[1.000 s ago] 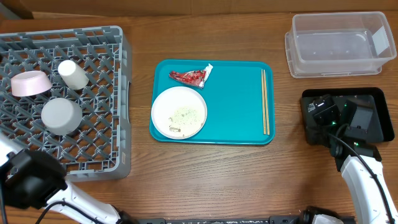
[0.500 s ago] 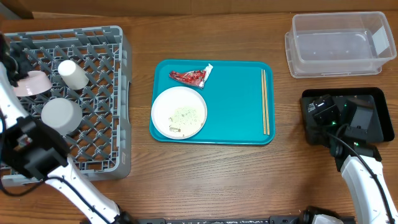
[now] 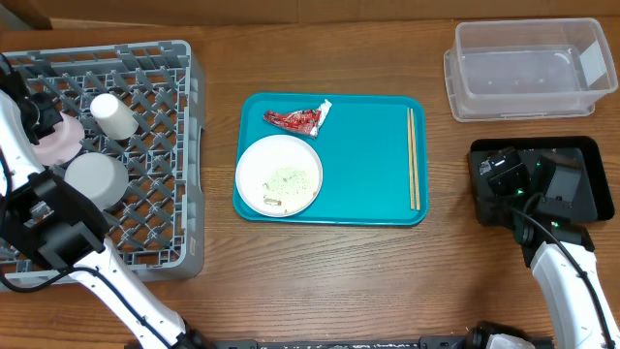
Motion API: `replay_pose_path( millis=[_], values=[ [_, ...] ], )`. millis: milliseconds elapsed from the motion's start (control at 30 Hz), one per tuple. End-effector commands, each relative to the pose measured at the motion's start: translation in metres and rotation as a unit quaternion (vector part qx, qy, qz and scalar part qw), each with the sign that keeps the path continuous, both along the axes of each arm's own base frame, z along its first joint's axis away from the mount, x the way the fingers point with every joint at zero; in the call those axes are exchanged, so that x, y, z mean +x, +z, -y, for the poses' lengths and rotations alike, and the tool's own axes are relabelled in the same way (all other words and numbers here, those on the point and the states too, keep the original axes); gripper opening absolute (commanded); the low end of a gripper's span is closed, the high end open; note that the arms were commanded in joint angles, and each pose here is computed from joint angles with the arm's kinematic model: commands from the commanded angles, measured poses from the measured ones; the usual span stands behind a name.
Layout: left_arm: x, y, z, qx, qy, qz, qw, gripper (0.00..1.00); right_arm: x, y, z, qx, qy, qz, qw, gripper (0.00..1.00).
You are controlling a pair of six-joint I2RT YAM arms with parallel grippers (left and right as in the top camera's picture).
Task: Sort waste into correct bins and load items into the dishwasher
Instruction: 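Lower the pink saucer onto the rack and open the left gripper, then swing the left gripper back over the teal tray toward the chopsticks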
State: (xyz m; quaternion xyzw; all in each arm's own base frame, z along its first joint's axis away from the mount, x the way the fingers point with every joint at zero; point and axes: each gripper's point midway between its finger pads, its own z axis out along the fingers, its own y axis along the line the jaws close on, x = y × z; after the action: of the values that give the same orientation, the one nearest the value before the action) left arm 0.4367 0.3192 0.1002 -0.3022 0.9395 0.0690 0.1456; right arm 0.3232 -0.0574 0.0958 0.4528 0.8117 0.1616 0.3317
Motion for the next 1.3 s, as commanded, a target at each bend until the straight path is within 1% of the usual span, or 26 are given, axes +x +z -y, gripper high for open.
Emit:
replay_pose_path(
  millis=[0, 67, 133, 167, 200, 233, 267, 300, 333, 367, 433, 467, 533, 567, 633, 700, 767, 833, 967, 1000, 1100, 1200, 1233, 1267],
  values=[
    [-0.012, 0.018, 0.001, -0.004, 0.042, 0.003, 0.999, 0.04, 0.007, 0.014, 0.002, -0.004, -0.001, 0.02, 1.0, 1.0],
    [-0.015, 0.046, 0.006, -0.001, 0.06, 0.029, 0.998, 0.04, 0.007, 0.014, 0.002, -0.004, 0.0, 0.02, 1.0, 1.0],
    [-0.017, 0.074, 0.012, 0.002, 0.057, 0.053, 0.997, 0.04, 0.007, 0.014, 0.002, -0.004, 0.0, 0.02, 1.0, 1.0],
    [-0.02, 0.101, 0.018, 0.007, 0.052, 0.078, 0.996, 0.04, 0.007, 0.014, 0.002, -0.004, 0.0, 0.02, 1.0, 1.0],
    [-0.021, 0.113, 0.021, 0.009, 0.05, 0.089, 0.995, 0.04, 0.007, 0.014, 0.002, -0.004, 0.0, 0.02, 1.0, 1.0],
    [-0.024, 0.13, 0.027, 0.009, 0.045, 0.107, 0.993, 0.12, 0.007, 0.014, 0.002, -0.004, 0.0, 0.02, 1.0, 1.0],
    [-0.025, 0.148, 0.036, 0.003, 0.037, 0.129, 0.991, 0.31, 0.007, 0.014, 0.002, -0.004, 0.0, 0.02, 1.0, 1.0],
    [-0.025, 0.165, 0.047, -0.007, 0.025, 0.155, 0.988, 0.55, 0.007, 0.014, 0.002, -0.004, -0.001, 0.02, 1.0, 1.0],
    [-0.024, 0.186, 0.062, -0.026, 0.005, 0.19, 0.982, 0.86, 0.007, 0.014, 0.002, -0.004, 0.0, 0.02, 1.0, 1.0],
    [-0.022, 0.208, 0.08, -0.05, -0.019, 0.226, 0.973, 1.0, 0.007, 0.014, 0.002, -0.004, 0.0, 0.02, 1.0, 1.0],
    [-0.02, 0.247, 0.12, -0.107, -0.077, 0.295, 0.946, 1.0, 0.007, 0.014, 0.002, -0.004, 0.0, 0.02, 1.0, 1.0],
    [-0.02, 0.266, 0.141, -0.139, -0.109, 0.326, 0.929, 1.0, 0.007, 0.014, 0.002, -0.004, 0.0, 0.02, 1.0, 1.0],
    [-0.024, 0.3, 0.184, -0.207, -0.176, 0.376, 0.886, 1.0, 0.007, 0.014, 0.002, -0.004, -0.001, 0.02, 1.0, 1.0],
    [-0.028, 0.316, 0.207, -0.243, -0.211, 0.396, 0.86, 1.0, 0.007, 0.014, 0.002, -0.004, 0.0, 0.02, 1.0, 1.0],
    [-0.038, 0.338, 0.246, -0.304, -0.266, 0.415, 0.815, 1.0, 0.007, 0.014, 0.002, -0.004, 0.0, 0.02, 1.0, 1.0],
    [-0.045, 0.345, 0.278, -0.35, -0.294, 0.407, 0.791, 1.0, 0.007, 0.014, 0.002, -0.004, 0.0, 0.02, 1.0, 1.0],
    [-0.051, 0.337, 0.31, -0.388, -0.304, 0.37, 0.787, 1.0, 0.007, 0.014, 0.002, -0.004, 0.0, 0.02, 1.0, 1.0],
    [-0.059, 0.32, 0.343, -0.409, -0.318, 0.32, 0.793, 1.0, 0.007, 0.014, 0.002, -0.004, 0.0, 0.02, 1.0, 1.0],
    [-0.077, 0.283, 0.404, -0.4, -0.365, 0.212, 0.813, 1.0, 0.007, 0.014, 0.002, -0.004, 0.0, 0.02, 1.0, 1.0],
    [-0.082, 0.276, 0.42, -0.395, -0.379, 0.188, 0.815, 1.0, 0.007, 0.014, 0.002, -0.004, 0.0, 0.02, 1.0, 1.0],
    [-0.096, 0.254, 0.464, -0.364, -0.431, 0.125, 0.816, 1.0, 0.007, 0.014, 0.002, -0.004, 0.0, 0.02, 1.0, 1.0],
    [-0.107, 0.229, 0.502, -0.299, -0.484, 0.075, 0.819, 1.0, 0.007, 0.014, 0.002, -0.004, -0.001, 0.02, 1.0, 1.0],
    [-0.108, 0.221, 0.51, -0.273, -0.486, 0.061, 0.828, 1.0, 0.007, 0.014, 0.002, -0.004, 0.0, 0.02, 1.0, 1.0],
    [-0.105, 0.211, 0.514, -0.245, -0.478, 0.048, 0.842, 0.97, 0.007, 0.014, 0.002, -0.004, 0.0, 0.02, 1.0, 1.0]
  ],
)
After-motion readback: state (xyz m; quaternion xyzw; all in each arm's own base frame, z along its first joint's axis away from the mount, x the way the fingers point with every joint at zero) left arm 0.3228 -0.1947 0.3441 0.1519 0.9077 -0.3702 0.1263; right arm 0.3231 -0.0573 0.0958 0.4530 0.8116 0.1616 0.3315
